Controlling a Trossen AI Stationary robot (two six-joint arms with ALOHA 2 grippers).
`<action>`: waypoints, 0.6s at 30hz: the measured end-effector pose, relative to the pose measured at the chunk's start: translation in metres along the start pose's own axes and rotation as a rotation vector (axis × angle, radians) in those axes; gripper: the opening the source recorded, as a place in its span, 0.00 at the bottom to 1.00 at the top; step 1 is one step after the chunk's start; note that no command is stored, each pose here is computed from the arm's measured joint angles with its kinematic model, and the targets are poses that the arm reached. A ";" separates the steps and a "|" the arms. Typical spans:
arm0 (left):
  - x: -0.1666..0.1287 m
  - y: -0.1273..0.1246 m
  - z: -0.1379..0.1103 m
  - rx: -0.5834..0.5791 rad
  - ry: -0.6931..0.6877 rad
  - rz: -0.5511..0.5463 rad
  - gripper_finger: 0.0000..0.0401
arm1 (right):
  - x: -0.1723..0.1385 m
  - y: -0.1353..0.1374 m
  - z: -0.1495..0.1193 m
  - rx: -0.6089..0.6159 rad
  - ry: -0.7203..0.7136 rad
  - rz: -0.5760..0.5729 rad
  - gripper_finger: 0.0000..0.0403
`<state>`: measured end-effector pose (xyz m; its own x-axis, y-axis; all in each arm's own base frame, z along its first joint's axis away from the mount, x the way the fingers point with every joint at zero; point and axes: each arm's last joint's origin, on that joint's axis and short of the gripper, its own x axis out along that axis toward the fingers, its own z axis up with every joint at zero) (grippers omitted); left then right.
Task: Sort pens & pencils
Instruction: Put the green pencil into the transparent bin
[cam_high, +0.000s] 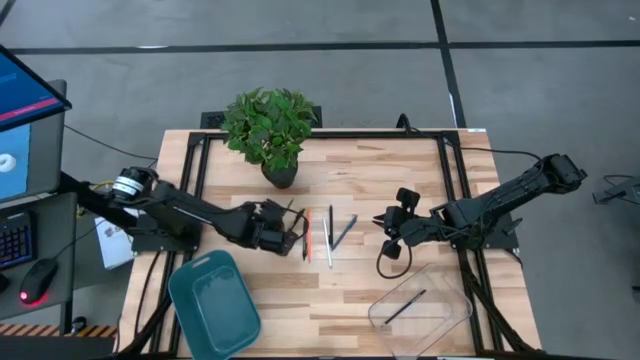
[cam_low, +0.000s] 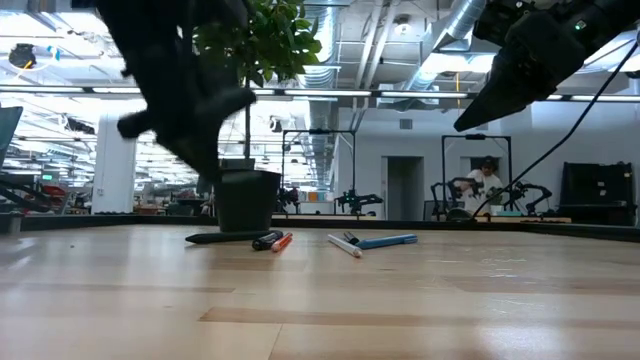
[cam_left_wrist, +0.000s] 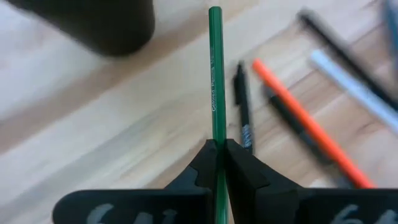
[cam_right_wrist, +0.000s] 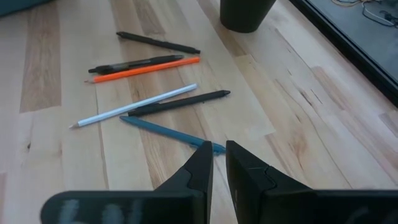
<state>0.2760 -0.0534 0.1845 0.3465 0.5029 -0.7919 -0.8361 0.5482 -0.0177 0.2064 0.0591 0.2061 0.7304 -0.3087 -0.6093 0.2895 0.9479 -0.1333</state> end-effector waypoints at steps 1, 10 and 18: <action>-0.008 0.000 0.002 0.004 -0.009 -0.010 0.01 | 0.000 0.000 0.000 0.000 0.000 0.000 0.17; -0.078 -0.013 0.011 0.050 -0.081 -0.151 0.01 | 0.000 0.000 0.000 0.000 0.003 -0.001 0.17; -0.122 -0.016 0.016 0.109 -0.195 -0.183 0.01 | 0.000 0.000 0.000 0.000 0.003 -0.001 0.17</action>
<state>0.2543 -0.1130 0.2914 0.5715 0.5021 -0.6490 -0.7053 0.7048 -0.0759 0.2061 0.0590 0.2059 0.7279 -0.3097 -0.6118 0.2902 0.9475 -0.1345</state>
